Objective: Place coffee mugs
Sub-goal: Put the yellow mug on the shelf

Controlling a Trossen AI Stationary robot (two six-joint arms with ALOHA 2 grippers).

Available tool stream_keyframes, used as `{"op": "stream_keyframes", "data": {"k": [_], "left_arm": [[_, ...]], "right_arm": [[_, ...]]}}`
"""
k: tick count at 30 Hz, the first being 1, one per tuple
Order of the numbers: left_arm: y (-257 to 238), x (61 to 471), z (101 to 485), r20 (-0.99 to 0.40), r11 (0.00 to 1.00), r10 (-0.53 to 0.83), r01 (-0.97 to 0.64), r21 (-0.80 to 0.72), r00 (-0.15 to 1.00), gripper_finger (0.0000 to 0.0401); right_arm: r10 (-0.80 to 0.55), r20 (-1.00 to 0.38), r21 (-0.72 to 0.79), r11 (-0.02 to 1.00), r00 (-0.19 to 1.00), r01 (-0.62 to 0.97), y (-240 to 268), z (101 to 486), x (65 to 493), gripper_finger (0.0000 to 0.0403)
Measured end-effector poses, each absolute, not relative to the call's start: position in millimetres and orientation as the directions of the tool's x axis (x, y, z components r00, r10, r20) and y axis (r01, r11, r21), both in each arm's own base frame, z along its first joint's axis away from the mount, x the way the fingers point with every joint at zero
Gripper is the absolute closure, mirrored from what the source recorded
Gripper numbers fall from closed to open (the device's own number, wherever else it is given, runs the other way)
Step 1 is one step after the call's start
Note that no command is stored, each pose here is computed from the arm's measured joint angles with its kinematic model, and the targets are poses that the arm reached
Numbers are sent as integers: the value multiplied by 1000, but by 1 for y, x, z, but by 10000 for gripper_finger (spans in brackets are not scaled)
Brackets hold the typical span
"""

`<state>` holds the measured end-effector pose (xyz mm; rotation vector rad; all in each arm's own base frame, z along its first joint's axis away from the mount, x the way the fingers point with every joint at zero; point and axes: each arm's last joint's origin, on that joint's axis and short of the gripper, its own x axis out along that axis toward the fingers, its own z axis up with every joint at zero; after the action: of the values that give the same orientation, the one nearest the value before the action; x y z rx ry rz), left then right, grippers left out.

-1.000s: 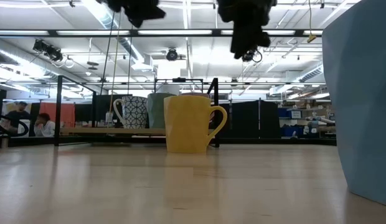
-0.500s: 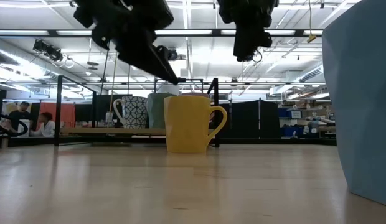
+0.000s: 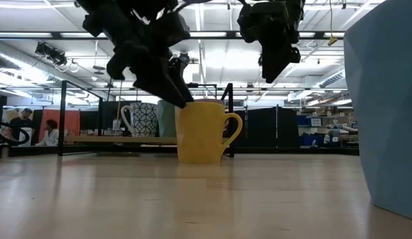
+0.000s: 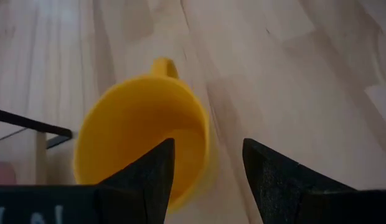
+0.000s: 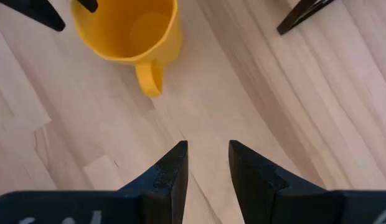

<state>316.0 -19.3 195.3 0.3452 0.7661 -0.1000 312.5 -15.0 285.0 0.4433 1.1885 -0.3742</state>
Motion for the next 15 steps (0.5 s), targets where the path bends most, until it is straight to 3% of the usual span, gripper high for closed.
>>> {"op": "stream_keyframes", "data": {"k": [15], "left_arm": [[-16, 313, 187, -735, 878, 134, 264, 399, 665, 307]], "right_arm": [[-47, -940, 138, 854, 338, 502, -15, 285, 313, 281]]}}
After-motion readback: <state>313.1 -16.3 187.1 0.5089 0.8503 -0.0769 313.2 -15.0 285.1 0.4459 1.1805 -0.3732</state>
